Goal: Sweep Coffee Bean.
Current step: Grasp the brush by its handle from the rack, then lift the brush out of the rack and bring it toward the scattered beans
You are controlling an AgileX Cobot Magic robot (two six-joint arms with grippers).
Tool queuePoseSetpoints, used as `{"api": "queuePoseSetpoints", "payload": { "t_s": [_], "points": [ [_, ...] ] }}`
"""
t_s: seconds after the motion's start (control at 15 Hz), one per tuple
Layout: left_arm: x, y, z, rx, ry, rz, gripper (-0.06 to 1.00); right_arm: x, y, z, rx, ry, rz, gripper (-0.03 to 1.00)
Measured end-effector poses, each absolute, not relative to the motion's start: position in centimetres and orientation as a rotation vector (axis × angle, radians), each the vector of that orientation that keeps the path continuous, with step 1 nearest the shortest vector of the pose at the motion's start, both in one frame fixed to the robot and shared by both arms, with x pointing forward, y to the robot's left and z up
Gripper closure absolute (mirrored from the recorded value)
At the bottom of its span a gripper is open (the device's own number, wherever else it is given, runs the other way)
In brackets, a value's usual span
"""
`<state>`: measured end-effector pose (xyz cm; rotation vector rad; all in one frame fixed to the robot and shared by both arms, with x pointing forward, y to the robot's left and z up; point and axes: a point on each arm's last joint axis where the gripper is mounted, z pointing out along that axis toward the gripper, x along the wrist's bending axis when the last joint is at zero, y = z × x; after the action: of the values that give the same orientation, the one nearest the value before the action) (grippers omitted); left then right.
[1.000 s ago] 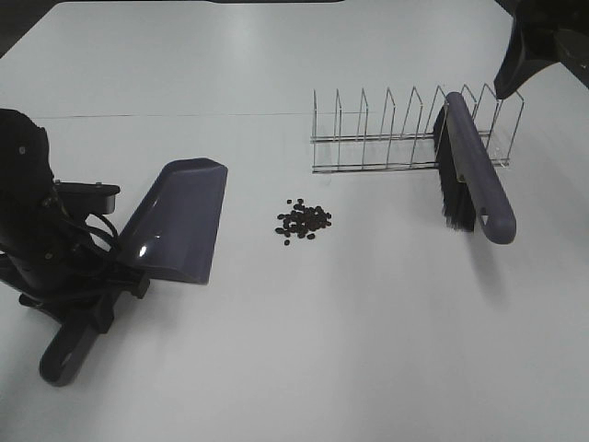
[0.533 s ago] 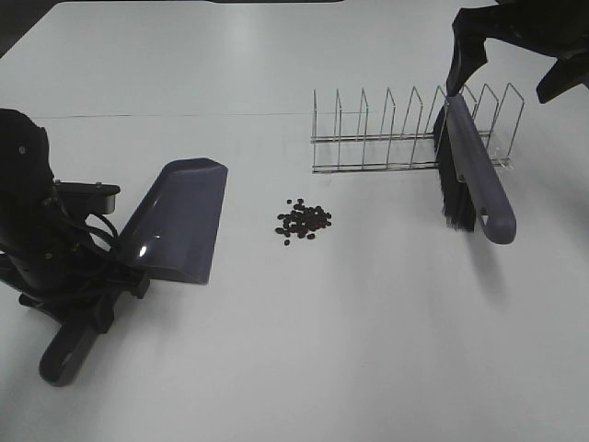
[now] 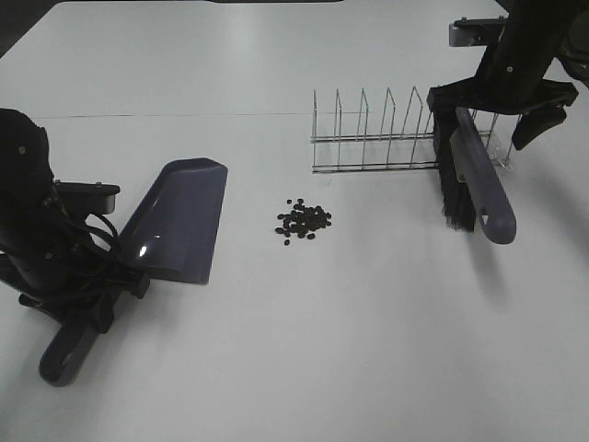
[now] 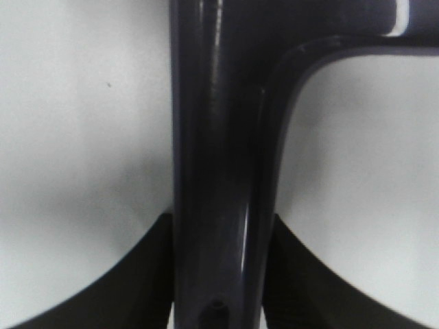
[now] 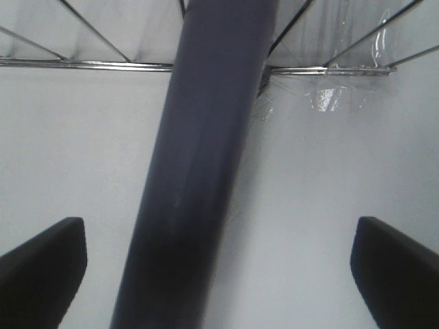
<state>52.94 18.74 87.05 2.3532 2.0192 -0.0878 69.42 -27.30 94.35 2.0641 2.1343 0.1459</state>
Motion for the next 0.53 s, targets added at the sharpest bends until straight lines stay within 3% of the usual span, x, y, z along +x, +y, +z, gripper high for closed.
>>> {"api": "queuePoseSetpoints", "payload": {
  "t_s": [0.07, 0.13, 0.2, 0.33, 0.4, 0.53],
  "points": [
    [52.94, 18.74, 87.05, 2.353, 2.019, -0.088, 0.63, 69.49, -27.29, 93.62, 2.072, 2.143, 0.129, 0.02],
    [52.94, 18.74, 87.05, 2.353, 2.019, -0.088, 0.63, 69.53, -27.33, 92.98, 2.074, 2.152, 0.107, 0.15],
    [52.94, 18.74, 87.05, 2.354, 2.018, -0.088, 0.63, 69.52, -27.34, 92.98, 2.074, 2.152, 0.105, 0.20],
    [52.94, 18.74, 87.05, 2.354, 2.018, -0.088, 0.63, 69.29, -27.36, 92.97, 2.087, 2.164, 0.075, 0.53],
    [52.94, 18.74, 87.05, 2.354, 2.018, -0.088, 0.63, 69.11, -27.40, 92.95, 2.095, 2.173, 0.051, 0.62],
    [52.93, 18.74, 87.05, 2.356, 2.015, -0.088, 0.63, 68.84, -27.43, 93.06, 2.109, 2.184, 0.021, 0.63]
  ]
}}
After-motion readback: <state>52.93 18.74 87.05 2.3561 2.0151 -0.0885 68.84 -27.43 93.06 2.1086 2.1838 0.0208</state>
